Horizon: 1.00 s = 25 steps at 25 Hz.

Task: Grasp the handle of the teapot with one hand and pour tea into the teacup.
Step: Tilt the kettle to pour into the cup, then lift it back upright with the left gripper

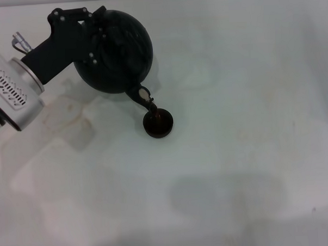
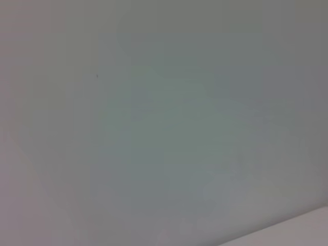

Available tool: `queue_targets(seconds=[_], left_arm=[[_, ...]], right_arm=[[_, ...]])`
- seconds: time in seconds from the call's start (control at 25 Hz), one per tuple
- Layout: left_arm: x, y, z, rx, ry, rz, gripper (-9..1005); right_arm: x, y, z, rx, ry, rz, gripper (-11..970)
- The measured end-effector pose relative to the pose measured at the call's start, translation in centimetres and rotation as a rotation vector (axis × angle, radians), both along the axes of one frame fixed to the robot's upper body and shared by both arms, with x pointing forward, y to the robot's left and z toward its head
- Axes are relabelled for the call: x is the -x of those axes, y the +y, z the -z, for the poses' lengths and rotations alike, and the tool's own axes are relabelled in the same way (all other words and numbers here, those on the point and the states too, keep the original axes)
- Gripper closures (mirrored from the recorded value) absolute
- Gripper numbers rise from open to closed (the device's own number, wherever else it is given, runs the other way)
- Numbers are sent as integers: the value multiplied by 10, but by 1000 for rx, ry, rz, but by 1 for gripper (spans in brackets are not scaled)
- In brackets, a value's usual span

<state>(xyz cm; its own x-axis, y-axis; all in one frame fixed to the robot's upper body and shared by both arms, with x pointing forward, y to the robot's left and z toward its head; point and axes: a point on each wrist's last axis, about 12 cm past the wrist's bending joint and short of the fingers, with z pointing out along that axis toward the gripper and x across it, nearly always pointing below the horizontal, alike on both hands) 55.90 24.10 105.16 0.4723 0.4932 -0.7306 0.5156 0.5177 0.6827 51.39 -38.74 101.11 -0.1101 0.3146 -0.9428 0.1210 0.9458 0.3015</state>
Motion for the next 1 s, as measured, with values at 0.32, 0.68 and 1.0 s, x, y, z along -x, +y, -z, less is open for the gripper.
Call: queue_targets(seconds=[0.32,0.68,1.0], left_arm=[[0,0,0,1,-1,-1,893],[3,-1,-3,71,-10,-15,892],[7,-4,-1,92,-1,-8,891]], right_arm=[[0,0,1,0,13,2,132],[-3,1,2,2,29,-1,132],[-3,1,4,3,46,2,132]])
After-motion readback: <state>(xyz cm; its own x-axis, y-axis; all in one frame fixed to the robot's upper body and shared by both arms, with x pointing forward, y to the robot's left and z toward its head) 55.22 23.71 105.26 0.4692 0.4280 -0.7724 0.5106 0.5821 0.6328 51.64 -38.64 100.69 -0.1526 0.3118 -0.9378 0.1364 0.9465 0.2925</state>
